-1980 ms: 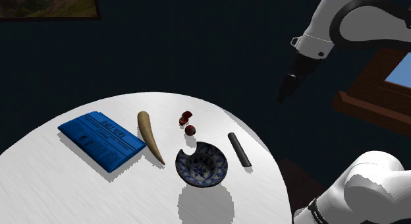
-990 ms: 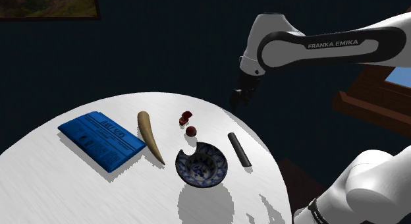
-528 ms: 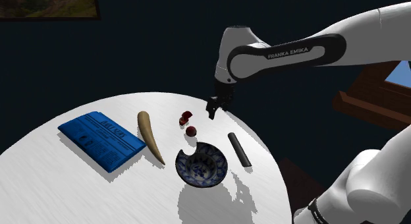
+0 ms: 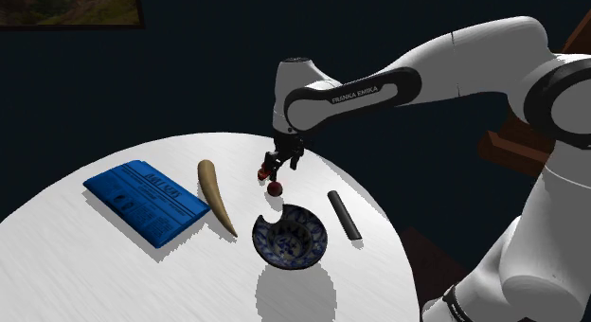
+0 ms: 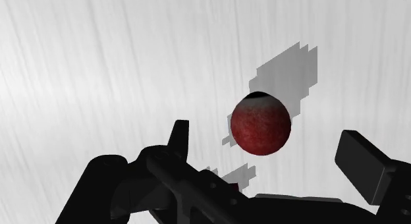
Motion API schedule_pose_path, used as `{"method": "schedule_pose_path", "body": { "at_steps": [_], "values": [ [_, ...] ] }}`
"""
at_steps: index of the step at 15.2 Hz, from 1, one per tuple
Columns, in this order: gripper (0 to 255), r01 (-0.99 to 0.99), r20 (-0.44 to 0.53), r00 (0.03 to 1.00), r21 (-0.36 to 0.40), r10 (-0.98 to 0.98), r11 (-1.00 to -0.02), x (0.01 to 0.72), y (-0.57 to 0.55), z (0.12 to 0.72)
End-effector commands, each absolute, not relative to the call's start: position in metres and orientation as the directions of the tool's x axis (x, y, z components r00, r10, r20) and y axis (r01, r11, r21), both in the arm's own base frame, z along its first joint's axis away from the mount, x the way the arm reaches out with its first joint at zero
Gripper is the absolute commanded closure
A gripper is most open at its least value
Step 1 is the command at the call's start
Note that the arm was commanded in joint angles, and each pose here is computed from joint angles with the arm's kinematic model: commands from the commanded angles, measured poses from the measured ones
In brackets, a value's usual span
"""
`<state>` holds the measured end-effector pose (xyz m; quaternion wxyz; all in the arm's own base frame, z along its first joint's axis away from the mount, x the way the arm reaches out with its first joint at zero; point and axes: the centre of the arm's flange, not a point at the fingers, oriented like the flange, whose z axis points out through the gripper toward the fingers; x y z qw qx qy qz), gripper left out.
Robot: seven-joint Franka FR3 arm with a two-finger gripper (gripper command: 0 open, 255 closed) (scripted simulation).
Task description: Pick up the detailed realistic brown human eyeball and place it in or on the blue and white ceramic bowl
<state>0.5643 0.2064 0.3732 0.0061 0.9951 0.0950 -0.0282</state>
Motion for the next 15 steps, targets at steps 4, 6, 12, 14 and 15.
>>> {"method": "schedule_pose_path", "body": {
  "at_steps": [4,6,12,14,15],
  "values": [
    [0,0.197,-0.067,0.978,0.008,0.196,-0.980,0.586,0.226,0.343],
    [0,0.197,-0.067,0.978,0.008,0.196,-0.980,0.586,0.226,0.333],
    [0,0.197,-0.067,0.978,0.008,0.196,-0.980,0.584,0.225,0.314],
    [0,0.197,-0.067,0.978,0.008,0.196,-0.980,0.584,0.225,0.314],
    [0,0.197,-0.067,0.978,0.008,0.196,-0.980,0.584,0.225,0.314]
  ]
}}
